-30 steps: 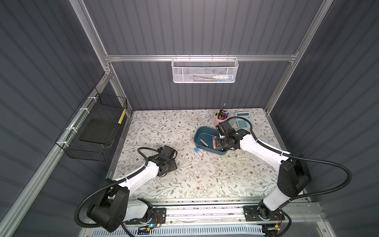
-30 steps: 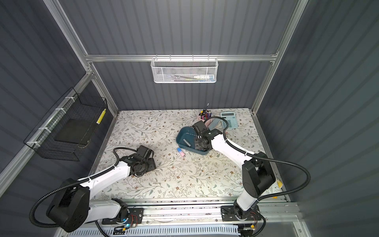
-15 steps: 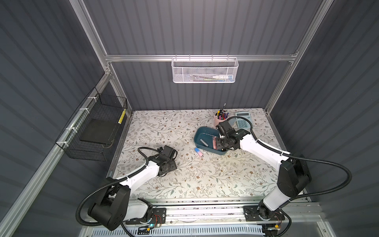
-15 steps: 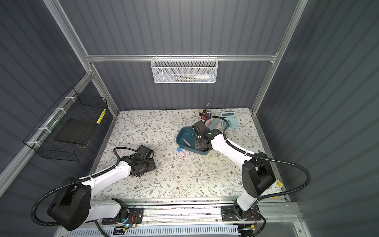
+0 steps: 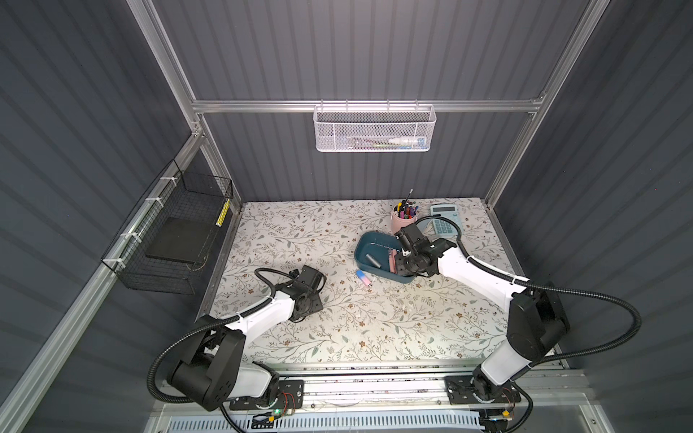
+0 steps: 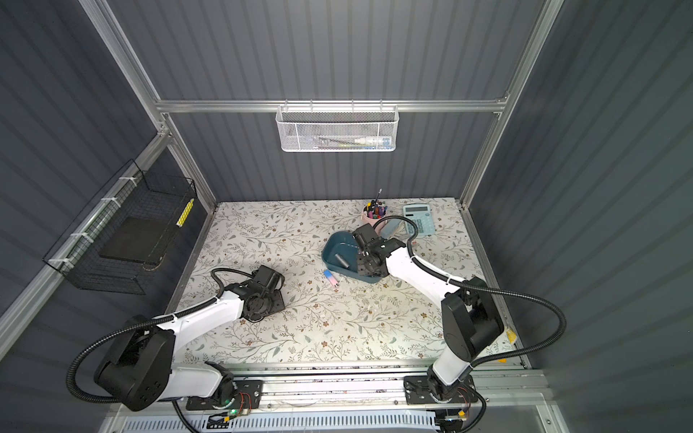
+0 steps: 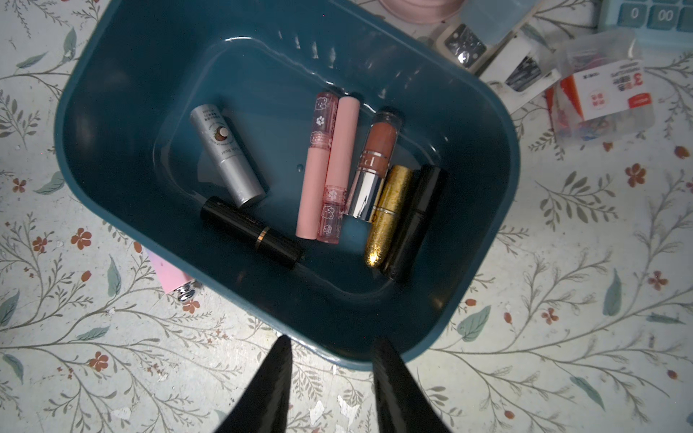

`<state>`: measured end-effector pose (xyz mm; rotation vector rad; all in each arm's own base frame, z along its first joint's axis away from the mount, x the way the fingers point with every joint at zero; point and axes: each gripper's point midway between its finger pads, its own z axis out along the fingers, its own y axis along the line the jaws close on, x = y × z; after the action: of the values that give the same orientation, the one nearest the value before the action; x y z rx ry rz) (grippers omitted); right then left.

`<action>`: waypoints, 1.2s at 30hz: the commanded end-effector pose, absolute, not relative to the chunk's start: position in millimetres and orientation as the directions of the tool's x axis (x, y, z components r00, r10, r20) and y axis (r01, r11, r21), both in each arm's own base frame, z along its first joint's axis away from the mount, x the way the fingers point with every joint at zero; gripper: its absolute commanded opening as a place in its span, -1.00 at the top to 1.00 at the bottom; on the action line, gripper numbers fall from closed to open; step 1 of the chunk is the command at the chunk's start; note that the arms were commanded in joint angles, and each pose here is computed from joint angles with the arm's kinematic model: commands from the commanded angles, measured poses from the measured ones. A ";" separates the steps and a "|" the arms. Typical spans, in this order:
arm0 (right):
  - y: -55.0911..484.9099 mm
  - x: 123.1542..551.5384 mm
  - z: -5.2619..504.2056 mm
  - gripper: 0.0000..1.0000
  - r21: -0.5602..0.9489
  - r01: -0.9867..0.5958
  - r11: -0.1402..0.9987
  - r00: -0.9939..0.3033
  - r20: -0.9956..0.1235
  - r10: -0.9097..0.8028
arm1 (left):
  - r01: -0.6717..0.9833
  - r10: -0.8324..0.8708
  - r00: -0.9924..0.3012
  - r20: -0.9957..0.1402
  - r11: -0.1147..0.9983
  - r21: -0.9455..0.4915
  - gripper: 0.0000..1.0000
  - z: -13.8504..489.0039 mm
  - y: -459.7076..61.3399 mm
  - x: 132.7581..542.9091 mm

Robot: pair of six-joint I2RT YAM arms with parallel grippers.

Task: Put the lipstick into the storage box
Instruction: Pick up the lipstick at the center of the board.

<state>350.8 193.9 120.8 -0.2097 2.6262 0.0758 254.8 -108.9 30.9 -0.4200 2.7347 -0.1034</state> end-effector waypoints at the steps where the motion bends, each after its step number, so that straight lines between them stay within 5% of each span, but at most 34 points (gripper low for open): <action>1: 188.7 350.0 124.6 0.22 0.001 -0.162 0.987 -0.855 -0.500 -0.140 | -0.259 -0.290 -0.883 -0.368 0.957 -0.132 -0.08 37.1 -113.8 264.2; 15: 183.6 350.1 124.9 0.23 0.008 -0.159 0.987 -0.852 -0.507 -0.133 | -0.257 -0.280 -0.901 -0.331 0.960 -0.113 0.13 19.4 -119.6 269.1; 27: 177.1 347.9 129.2 0.22 0.009 -0.160 0.987 -0.846 -0.516 -0.133 | -0.244 -0.269 -0.918 -0.290 0.962 -0.121 0.70 9.6 -135.3 281.1; 36: 171.1 348.5 132.3 0.22 0.008 -0.163 0.987 -0.841 -0.524 -0.135 | -0.226 -0.245 -0.928 -0.282 0.969 -0.097 0.48 10.8 -142.7 272.6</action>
<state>350.7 175.7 132.7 -0.1955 2.5851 0.0786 291.8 -145.9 22.2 -0.3441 2.7433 -0.1387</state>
